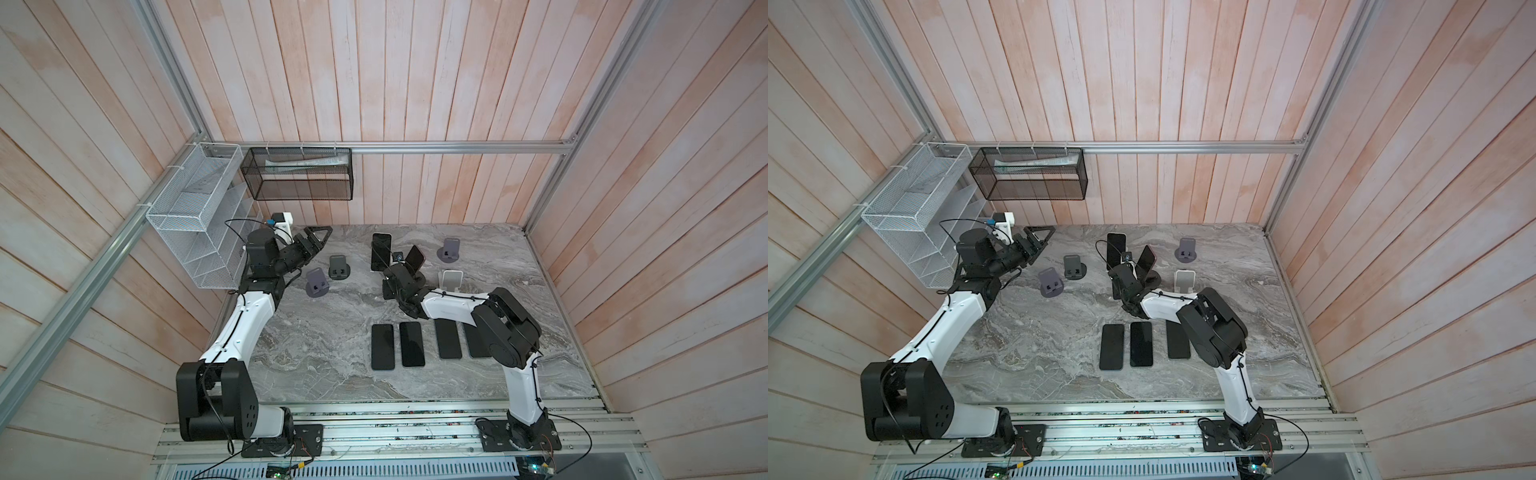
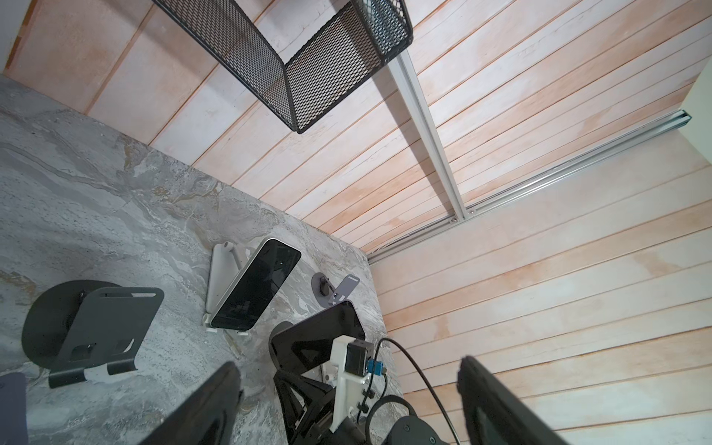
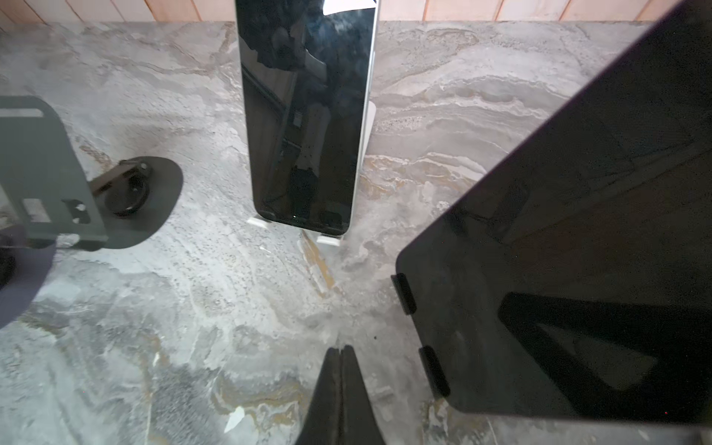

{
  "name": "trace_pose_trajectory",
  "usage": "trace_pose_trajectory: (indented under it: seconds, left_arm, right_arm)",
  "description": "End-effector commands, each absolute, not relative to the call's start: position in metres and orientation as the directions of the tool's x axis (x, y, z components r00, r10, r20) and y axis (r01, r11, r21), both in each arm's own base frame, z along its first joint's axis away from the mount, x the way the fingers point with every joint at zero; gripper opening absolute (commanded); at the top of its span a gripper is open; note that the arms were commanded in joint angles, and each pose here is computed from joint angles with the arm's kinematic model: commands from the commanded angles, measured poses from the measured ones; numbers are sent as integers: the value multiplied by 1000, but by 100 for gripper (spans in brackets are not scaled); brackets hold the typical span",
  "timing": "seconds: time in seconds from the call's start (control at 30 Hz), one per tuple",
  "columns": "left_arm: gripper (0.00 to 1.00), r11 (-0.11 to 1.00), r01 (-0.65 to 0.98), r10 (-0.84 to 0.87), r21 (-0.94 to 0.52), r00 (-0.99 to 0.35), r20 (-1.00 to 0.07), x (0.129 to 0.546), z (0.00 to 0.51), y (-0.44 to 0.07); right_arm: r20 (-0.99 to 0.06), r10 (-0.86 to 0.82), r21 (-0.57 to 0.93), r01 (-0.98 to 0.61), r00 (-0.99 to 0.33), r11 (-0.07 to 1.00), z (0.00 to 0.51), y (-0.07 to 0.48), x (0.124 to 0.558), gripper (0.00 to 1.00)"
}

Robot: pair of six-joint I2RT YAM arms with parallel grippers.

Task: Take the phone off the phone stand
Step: 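Lower the right gripper around the purple phone's edge on its black stand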

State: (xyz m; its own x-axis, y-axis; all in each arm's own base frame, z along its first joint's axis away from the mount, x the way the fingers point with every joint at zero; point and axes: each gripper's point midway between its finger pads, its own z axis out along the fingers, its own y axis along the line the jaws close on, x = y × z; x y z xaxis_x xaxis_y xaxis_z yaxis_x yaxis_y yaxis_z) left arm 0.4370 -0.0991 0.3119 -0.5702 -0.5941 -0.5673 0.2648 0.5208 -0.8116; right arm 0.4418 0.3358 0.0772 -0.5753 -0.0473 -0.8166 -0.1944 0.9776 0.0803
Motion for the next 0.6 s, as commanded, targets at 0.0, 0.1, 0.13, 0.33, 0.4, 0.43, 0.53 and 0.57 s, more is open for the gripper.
trace_pose_trajectory:
  seconds: [0.0, 0.1, 0.13, 0.33, 0.4, 0.43, 0.53, 0.57]
  left_arm:
    - [90, 517, 283, -597, -808, -557, -577, 435, 315, -97]
    - [89, 513, 281, -597, -811, -562, -573, 436, 314, -98]
    - [89, 511, 282, -598, -812, -562, -572, 436, 315, -97]
    - [89, 515, 269, -607, -814, -556, -568, 437, 312, -95]
    - [89, 517, 267, -608, -813, -555, -568, 437, 311, -94]
    - [89, 518, 266, -608, -813, -553, -569, 437, 311, -94]
    - [89, 514, 266, -608, -815, -558, -565, 437, 311, -94]
    - [89, 514, 265, -608, -816, -558, -564, 438, 310, -94]
  right_arm:
    - [-810, -86, 10, -159, -580, 987, 69, 329, 445, 0]
    - [-806, -95, -3, -156, -584, 988, 65, 328, 444, 0]
    - [-806, -95, -4, -155, -585, 988, 65, 328, 443, 0]
    - [-801, -113, -24, -158, -588, 987, 60, 327, 444, 0]
    - [-796, -115, -28, -155, -594, 988, 57, 326, 444, 0]
    - [-793, -119, -32, -153, -597, 988, 56, 326, 444, 0]
    - [-792, -125, -47, -145, -598, 988, 55, 323, 446, 0]
    - [-791, -121, -44, -142, -600, 989, 54, 322, 446, 0]
